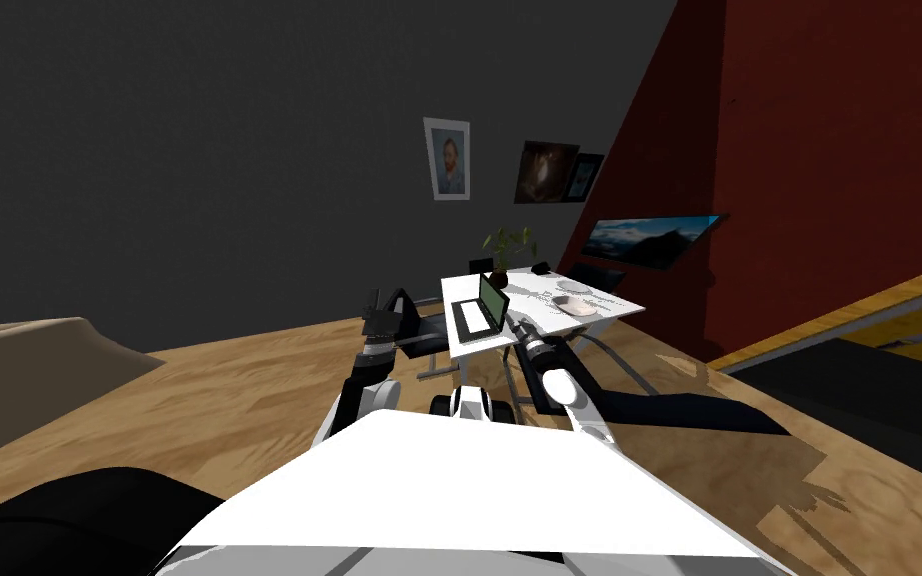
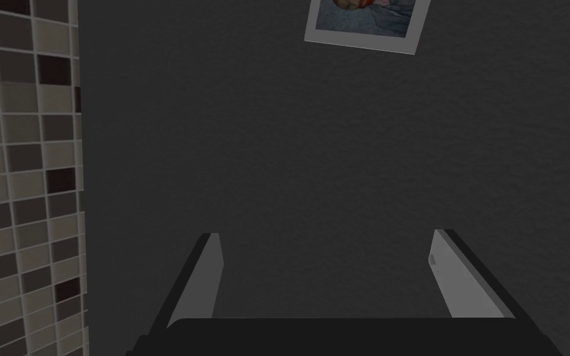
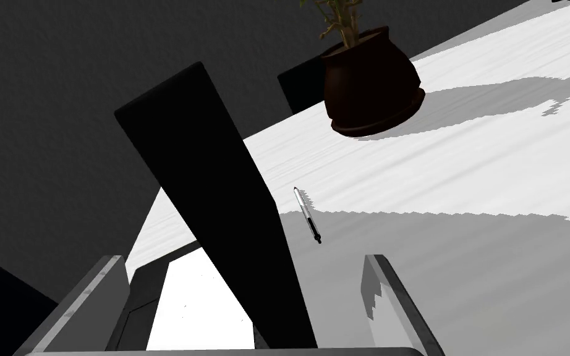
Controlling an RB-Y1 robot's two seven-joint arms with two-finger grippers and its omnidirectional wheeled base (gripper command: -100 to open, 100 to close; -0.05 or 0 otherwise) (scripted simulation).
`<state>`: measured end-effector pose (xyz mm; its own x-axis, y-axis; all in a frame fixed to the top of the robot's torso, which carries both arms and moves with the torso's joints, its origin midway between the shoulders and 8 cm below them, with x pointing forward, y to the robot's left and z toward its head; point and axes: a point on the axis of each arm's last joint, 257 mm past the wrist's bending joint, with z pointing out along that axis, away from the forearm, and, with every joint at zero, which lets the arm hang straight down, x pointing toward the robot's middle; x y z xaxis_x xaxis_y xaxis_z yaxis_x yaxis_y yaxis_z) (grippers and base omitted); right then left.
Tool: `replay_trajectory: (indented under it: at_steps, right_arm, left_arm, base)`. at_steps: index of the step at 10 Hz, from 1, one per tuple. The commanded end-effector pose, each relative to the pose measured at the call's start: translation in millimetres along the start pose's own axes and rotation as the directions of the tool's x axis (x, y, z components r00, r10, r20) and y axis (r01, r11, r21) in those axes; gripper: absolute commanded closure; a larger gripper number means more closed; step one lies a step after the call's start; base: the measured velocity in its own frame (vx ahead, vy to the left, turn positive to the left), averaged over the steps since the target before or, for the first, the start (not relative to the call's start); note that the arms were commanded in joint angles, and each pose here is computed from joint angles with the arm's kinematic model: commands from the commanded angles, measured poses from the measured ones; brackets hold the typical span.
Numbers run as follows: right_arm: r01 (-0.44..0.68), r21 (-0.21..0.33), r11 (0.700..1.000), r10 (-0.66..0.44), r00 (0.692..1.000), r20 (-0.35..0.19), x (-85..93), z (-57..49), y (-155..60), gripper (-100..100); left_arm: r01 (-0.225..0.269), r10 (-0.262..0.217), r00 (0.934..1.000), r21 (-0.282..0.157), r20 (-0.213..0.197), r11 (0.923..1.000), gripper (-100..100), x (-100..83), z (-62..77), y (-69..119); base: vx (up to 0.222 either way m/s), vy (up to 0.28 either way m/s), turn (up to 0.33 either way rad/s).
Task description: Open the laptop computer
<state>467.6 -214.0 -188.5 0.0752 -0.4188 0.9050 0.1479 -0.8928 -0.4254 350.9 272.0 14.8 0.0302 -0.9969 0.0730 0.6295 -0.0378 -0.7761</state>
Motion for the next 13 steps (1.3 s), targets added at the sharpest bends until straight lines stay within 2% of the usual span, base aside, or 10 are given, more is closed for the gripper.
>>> replay_trajectory:
  at_steps: [1,4,7,8,10,11,12,13]
  right_arm:
    - [-0.149,0.017,0.989,0.149,0.989,0.024,-9.4,5.7,-9.5,-100]
    - [-0.316,0.033,0.948,0.315,0.948,0.042,-18.2,12.6,-25.2,-100]
    - [-0.426,0.043,0.904,0.424,0.905,0.043,-21.7,18.0,-39.7,-100]
    - [-0.405,0.041,0.913,0.403,0.914,0.042,-20.4,17.4,-36.6,-100]
    - [-0.409,0.043,0.912,0.407,0.912,0.044,-17.9,16.3,-36.4,-100]
    - [-0.41,0.044,0.911,0.408,0.912,0.045,-17.7,16.1,-36.6,100]
    - [-0.338,0.044,0.94,0.336,0.941,0.038,-17.7,22.0,-36.0,100]
    - [-0.301,0.043,0.953,0.299,0.954,0.034,-17.7,24.8,-35.3,100]
  left_arm:
    - [0.0,0.0,1.0,0.0,0.0,1.0,0,0.0,0.0,0.0]
    - [0.0,0.0,1.0,0.0,0.0,1.0,0,0.0,0.0,0.0]
    - [0.0,0.0,1.0,0.0,0.0,1.0,0,0.0,0.0,0.0]
    - [0.0,0.0,1.0,0.0,0.0,1.0,0,0.0,0.0,0.0]
    - [0.0,0.0,1.0,0.0,0.0,1.0,0,0.0,-0.1,0.0]
    - [0.0,0.0,1.0,0.0,0.0,1.0,0,0.0,0.0,0.0]
    - [0.0,0.0,1.0,0.0,0.0,1.0,0,0.0,0.0,0.0]
    - [0.0,0.0,1.0,0.0,0.0,1.0,0,0.1,0.0,0.0]
  base:
    - [0.014,-0.086,0.132]
    - [0.015,-0.085,0.096]
    - [0.006,-0.05,0.051]
    - [0.003,-0.012,0.008]
    - [0.085,0.03,-0.022]
    - [0.01,0.005,0.004]
    - [-0.034,0.036,0.04]
    - [-0.072,0.057,0.029]
